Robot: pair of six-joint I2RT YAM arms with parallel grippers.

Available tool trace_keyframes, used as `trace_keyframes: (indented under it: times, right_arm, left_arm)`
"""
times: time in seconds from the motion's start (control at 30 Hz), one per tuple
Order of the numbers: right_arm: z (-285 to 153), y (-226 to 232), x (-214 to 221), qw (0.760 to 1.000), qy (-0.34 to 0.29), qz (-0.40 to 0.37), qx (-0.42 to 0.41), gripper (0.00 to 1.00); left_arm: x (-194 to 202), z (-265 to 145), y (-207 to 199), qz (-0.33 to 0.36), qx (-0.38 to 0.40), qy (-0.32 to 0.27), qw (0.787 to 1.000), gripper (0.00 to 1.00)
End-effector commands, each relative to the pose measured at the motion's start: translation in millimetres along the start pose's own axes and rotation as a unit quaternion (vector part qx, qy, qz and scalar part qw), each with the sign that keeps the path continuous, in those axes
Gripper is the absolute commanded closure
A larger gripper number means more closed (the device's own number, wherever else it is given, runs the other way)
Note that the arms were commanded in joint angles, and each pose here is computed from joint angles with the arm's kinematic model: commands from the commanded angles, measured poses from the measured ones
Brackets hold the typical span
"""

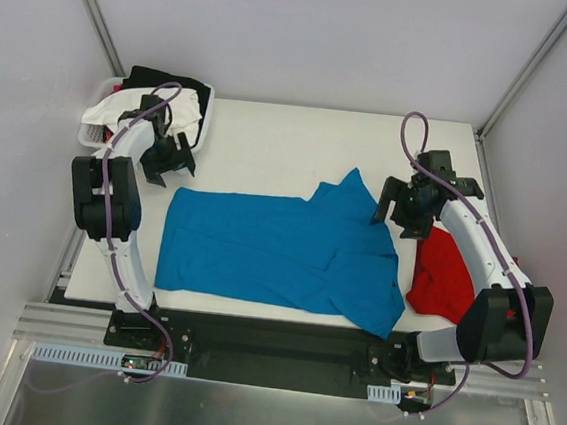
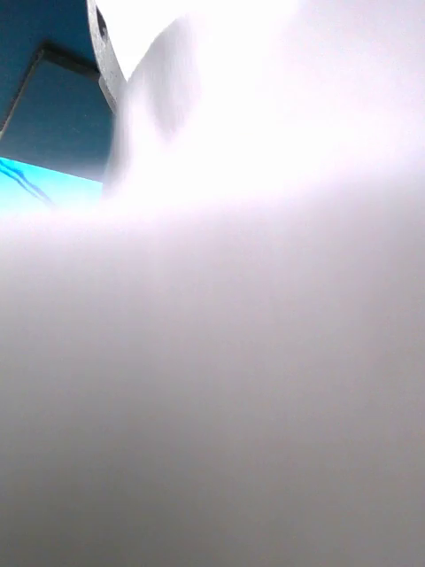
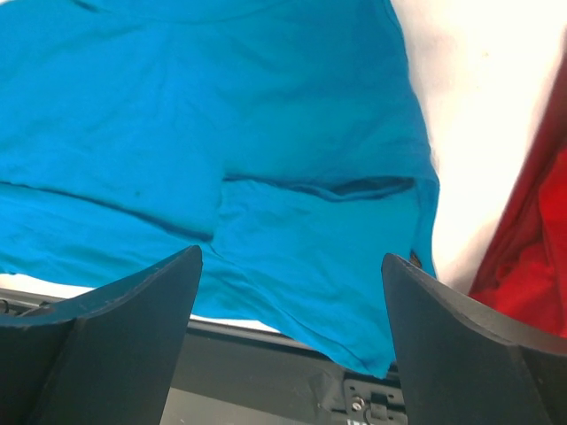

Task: Fold and stack the t-shirts
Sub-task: Fold the tshirt

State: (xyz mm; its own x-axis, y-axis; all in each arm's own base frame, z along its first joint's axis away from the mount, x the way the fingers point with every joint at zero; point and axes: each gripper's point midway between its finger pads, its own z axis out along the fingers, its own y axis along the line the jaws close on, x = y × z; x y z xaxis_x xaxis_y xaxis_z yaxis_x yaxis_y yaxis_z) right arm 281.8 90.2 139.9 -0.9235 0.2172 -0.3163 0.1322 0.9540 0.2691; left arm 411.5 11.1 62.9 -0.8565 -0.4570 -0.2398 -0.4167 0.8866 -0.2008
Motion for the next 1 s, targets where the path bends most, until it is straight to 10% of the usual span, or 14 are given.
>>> trace_keyframes:
  times: [0.0,0.5,0.83,0.97]
  right_arm:
    - [-16.1,-4.7,1.3,1.0,-0.011,-0.012,0.003,0.14]
    - [-22.3,-9.5,18.4,1.0,-0.01,-0.009,-0.001,0.16]
    - [-30.4,-14.7,19.7,1.0,-0.02,-0.014,0.01,0.16]
    - [-31.7,-14.8,18.4,1.0,-0.023,-0.013,0.012,0.16]
  left_arm:
    - [-7.1,-11.4,5.8,0.009,0.014,-0.043,0.999,0.18]
    - [33.4,18.5,17.6,0.029,0.019,0.001,0.999,0.18]
    - [17.9,21.8,-12.8,0.028,0.052,-0.008,0.998,0.56]
    - [20.2,22.8,-13.2,0.029,0.048,-0.007,0.998,0.55]
